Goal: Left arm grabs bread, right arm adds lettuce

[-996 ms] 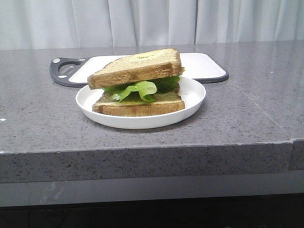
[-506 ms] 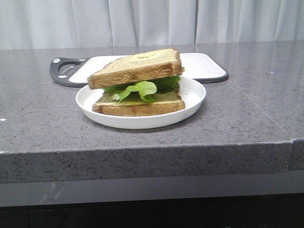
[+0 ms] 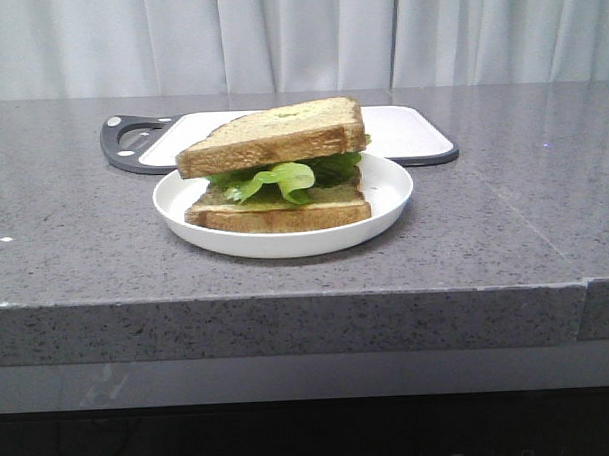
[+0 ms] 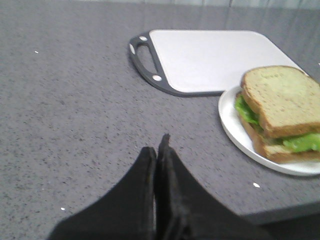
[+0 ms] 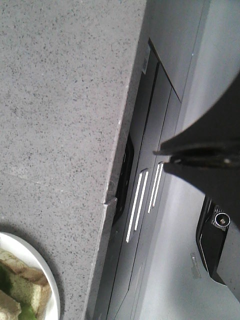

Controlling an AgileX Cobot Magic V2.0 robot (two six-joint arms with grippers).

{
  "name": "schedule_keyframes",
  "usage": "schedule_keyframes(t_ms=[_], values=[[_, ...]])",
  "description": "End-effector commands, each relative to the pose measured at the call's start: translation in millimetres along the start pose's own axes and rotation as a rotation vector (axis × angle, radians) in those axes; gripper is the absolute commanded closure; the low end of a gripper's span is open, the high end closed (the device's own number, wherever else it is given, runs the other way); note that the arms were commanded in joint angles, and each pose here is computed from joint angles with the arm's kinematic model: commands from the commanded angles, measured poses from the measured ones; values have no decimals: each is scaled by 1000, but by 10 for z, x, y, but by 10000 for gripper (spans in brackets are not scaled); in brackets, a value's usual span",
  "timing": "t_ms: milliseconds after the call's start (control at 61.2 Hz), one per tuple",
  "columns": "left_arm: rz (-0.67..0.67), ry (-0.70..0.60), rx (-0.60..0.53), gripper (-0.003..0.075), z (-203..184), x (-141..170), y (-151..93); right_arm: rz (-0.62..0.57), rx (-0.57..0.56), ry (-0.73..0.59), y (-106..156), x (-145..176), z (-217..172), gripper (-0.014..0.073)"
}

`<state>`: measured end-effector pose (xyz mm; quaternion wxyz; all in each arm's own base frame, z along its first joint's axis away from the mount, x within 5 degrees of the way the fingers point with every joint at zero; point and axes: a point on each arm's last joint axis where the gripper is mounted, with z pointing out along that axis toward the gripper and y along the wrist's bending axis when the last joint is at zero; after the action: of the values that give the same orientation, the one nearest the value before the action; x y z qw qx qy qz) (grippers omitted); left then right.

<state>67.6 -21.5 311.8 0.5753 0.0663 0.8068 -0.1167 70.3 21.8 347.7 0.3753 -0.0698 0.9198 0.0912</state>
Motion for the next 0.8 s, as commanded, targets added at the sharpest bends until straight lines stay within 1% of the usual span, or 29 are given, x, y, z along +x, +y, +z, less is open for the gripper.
schedule_keyframes(t_ms=[0, 98, 147, 229, 327, 441, 588, 735, 784], values=[[-34, -215, -61, 741, -18, 69, 69, -3, 10, -72, -3, -90, -48, 713], [-60, -310, -115, 741, -19, 311, 131, -3, 10, -72, -3, -90, -48, 713], [-63, -325, -132, 741, -2, 437, 154, -3, 10, -72, -3, -90, -48, 713], [-62, -356, -138, 741, 0, 555, 169, -3, 10, -72, -3, -90, -48, 713], [-60, -370, -136, 741, 3, 640, 174, -3, 10, -72, -3, -90, -48, 713], [2, -386, -146, 741, 6, 732, 186, -3, 10, -72, -3, -90, -48, 713], [-6, -419, -166, 741, 48, 831, 223, -3, 10, -72, -3, -90, -48, 713], [-15, -453, -162, 741, 120, 940, 244, -3, 9, -73, -3, -91, -49, 713], [-19, -482, -157, 741, 132, 958, 247, -3, 10, -72, -3, -90, -48, 713]])
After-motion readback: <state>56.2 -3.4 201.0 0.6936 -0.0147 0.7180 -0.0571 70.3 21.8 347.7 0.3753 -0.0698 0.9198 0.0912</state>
